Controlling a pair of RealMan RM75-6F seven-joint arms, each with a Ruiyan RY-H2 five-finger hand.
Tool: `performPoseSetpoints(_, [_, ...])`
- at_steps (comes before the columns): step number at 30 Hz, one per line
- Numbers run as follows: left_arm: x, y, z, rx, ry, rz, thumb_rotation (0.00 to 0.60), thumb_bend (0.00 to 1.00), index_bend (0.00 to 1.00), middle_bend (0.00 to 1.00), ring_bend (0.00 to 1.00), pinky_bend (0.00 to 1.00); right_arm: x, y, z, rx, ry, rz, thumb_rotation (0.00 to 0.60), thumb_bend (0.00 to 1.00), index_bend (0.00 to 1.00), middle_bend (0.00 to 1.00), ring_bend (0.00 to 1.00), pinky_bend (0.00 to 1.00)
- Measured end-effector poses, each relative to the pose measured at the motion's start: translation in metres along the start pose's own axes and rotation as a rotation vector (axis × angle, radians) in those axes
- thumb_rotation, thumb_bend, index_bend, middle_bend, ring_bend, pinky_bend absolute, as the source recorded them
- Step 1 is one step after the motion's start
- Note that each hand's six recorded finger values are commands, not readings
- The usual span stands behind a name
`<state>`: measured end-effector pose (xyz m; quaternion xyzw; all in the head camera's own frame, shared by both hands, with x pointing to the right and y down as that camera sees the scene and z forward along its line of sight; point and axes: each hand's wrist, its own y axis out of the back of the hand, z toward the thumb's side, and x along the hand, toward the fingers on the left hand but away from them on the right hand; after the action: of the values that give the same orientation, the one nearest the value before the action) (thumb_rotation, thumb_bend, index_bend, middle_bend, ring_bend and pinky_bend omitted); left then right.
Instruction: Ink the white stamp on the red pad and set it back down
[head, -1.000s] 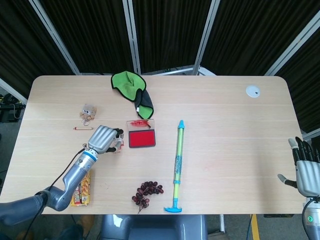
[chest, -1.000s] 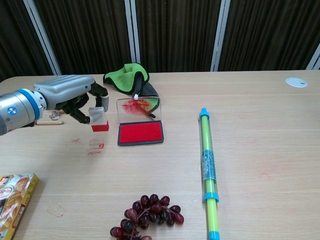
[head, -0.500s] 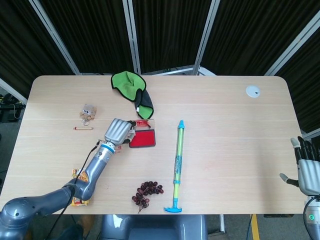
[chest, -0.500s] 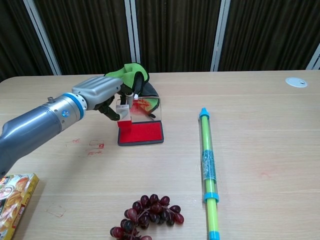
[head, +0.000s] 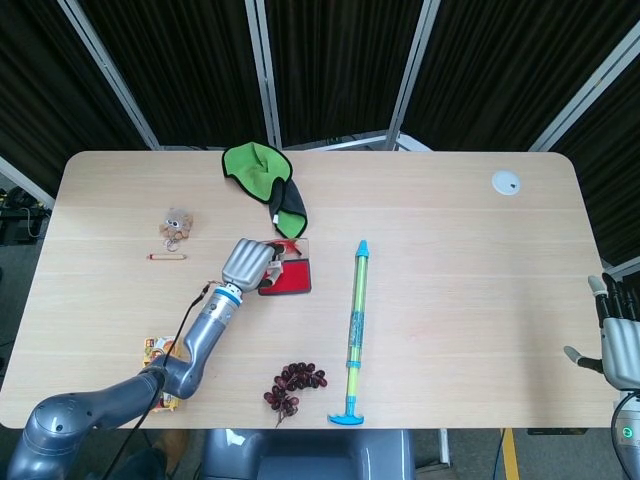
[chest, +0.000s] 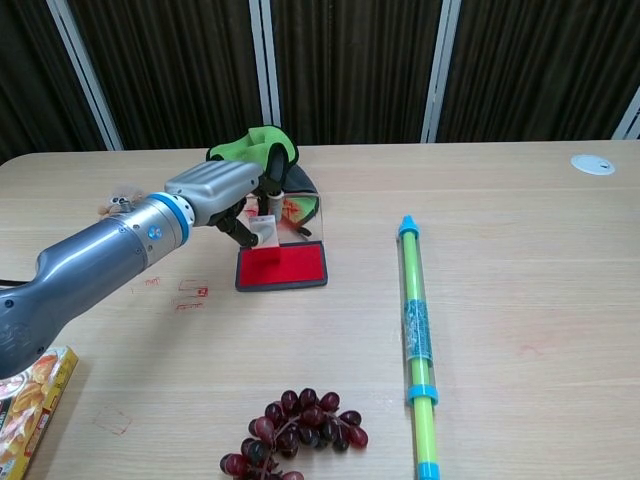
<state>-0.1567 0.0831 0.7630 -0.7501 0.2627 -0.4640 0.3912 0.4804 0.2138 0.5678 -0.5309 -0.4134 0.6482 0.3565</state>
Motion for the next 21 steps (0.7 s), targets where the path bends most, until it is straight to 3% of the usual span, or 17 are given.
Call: performPoseSetpoints(21, [0.002, -0.02, 0.003, 0.009, 0.026, -0.029, 0.6, 0.47, 0.53, 0.55, 0.8, 0.86, 0.001, 0.004, -0.006, -0.016, -0.011, -0.008, 0.6, 0.0, 0.0, 0.0, 0.0, 0.0])
